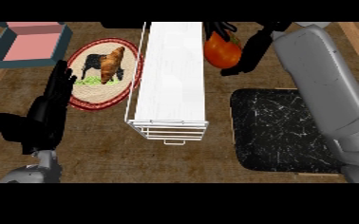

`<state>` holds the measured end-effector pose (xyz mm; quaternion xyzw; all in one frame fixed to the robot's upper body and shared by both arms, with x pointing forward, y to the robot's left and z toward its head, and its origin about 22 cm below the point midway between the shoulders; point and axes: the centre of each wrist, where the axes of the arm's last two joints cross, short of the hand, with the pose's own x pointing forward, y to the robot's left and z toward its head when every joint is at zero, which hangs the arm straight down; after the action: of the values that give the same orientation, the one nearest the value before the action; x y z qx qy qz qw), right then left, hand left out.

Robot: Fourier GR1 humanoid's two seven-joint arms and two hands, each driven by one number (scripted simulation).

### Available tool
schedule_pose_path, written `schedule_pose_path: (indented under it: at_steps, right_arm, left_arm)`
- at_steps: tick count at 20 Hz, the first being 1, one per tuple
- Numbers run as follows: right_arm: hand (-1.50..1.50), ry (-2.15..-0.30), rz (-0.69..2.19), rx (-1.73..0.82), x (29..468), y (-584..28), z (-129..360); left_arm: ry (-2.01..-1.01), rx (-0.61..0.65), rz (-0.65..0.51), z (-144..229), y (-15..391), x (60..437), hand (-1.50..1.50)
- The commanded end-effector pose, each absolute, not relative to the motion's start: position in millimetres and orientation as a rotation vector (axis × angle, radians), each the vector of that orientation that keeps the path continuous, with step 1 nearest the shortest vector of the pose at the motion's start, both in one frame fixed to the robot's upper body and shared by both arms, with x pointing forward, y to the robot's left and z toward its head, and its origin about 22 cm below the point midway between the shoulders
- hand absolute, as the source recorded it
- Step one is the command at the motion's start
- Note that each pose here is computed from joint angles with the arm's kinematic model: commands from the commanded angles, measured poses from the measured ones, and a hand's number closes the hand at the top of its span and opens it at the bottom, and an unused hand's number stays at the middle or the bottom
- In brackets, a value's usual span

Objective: Pick the tomato from the tray and place it in the tiered shelf

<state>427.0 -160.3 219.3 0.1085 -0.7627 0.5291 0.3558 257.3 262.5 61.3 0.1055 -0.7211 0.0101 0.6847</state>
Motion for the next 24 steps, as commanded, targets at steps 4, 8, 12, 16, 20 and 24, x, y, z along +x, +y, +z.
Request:
schedule_pose_path:
  at_steps: [4, 8, 12, 16, 20, 24]
  right_arm:
    - [1.50, -1.991, 1.329, 0.334, 433, -106, 199]
    - [1.50, -2.010, 1.294, 0.349, 430, -95, 157]
    - [1.50, -2.038, 1.360, 0.338, 431, -56, 156]
    - [1.50, -1.923, 1.189, 0.367, 443, -54, 163]
    - [-1.50, -1.857, 1.274, 0.417, 445, -41, 175]
    - [-1.50, -1.852, 1.296, 0.417, 448, -44, 153]
  left_arm:
    - [-1.609, 0.226, 0.032, 59, 273, 254, 0.00]
    - [-1.619, 0.227, 0.033, 58, 266, 252, 0.00]
    - [-1.618, 0.244, 0.027, 58, 246, 258, 0.00]
    - [-1.615, 0.214, 0.014, 47, 279, 250, 0.00]
    - [-1.595, 0.232, 0.025, 64, 261, 265, 0.00]
    - [-1.620, 0.219, 0.034, 51, 266, 258, 0.00]
